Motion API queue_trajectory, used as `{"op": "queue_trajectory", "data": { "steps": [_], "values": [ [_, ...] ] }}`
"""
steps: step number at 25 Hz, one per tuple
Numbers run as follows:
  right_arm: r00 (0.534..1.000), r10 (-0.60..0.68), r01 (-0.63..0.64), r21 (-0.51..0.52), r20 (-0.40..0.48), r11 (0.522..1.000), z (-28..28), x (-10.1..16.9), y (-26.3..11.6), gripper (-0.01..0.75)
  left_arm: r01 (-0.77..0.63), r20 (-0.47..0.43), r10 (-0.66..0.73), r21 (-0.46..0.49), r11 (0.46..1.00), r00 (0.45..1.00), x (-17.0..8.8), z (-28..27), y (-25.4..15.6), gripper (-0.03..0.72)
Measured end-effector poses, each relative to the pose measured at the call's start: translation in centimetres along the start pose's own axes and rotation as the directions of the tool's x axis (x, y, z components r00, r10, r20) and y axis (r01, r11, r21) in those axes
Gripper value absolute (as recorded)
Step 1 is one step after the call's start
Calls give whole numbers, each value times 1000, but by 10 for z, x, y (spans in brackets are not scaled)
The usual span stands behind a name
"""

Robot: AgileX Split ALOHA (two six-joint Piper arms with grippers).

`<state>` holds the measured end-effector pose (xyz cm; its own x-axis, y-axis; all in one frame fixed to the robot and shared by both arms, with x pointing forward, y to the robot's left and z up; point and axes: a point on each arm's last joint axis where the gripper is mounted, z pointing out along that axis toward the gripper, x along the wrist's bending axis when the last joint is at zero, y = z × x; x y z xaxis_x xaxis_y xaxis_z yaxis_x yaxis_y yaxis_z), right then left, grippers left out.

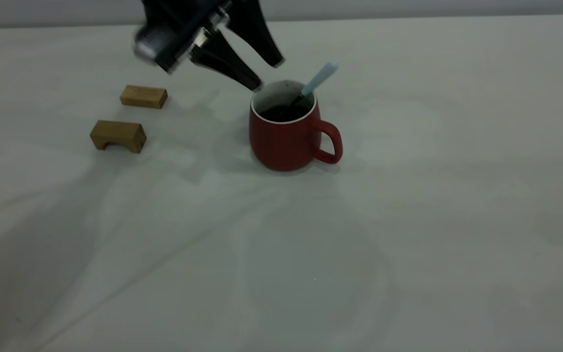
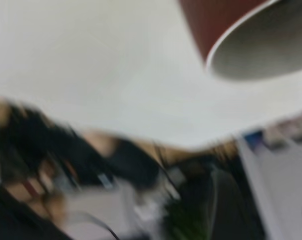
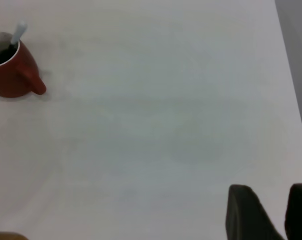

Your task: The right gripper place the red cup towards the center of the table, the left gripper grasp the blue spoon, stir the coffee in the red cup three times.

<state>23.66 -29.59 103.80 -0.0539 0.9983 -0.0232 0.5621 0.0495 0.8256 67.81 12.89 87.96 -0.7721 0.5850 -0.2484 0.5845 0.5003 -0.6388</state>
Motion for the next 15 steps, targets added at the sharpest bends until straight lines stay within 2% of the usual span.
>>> {"op": "queue_trajectory", "data": {
  "steps": [4, 7, 8, 10, 12, 14, 15],
  "values": [
    [1000, 0, 0, 0, 0, 1000, 0, 0, 0, 238, -169, -62, 159, -228, 959, 985, -11, -53, -25, 439],
    [1000, 0, 0, 0, 0, 1000, 0, 0, 0, 238, -279, -108, 257, -366, 888, 960, -12, -95, -53, 439],
    [1000, 0, 0, 0, 0, 1000, 0, 0, 0, 238, -349, -144, 318, -413, 841, 937, -11, -111, -64, 439],
    [1000, 0, 0, 0, 0, 1000, 0, 0, 0, 238, -540, -262, 474, -479, 692, 840, -7, -145, -89, 439],
    [1000, 0, 0, 0, 0, 1000, 0, 0, 0, 238, -740, -418, 618, -473, 479, 666, -1, -174, -116, 439],
    [1000, 0, 0, 0, 0, 1000, 0, 0, 0, 238, -830, -492, 687, -457, 319, 535, 5, -197, -144, 439],
    [1000, 0, 0, 0, 0, 1000, 0, 0, 0, 238, -852, -514, 705, -456, 257, 488, 9, -208, -159, 439]
  ]
}}
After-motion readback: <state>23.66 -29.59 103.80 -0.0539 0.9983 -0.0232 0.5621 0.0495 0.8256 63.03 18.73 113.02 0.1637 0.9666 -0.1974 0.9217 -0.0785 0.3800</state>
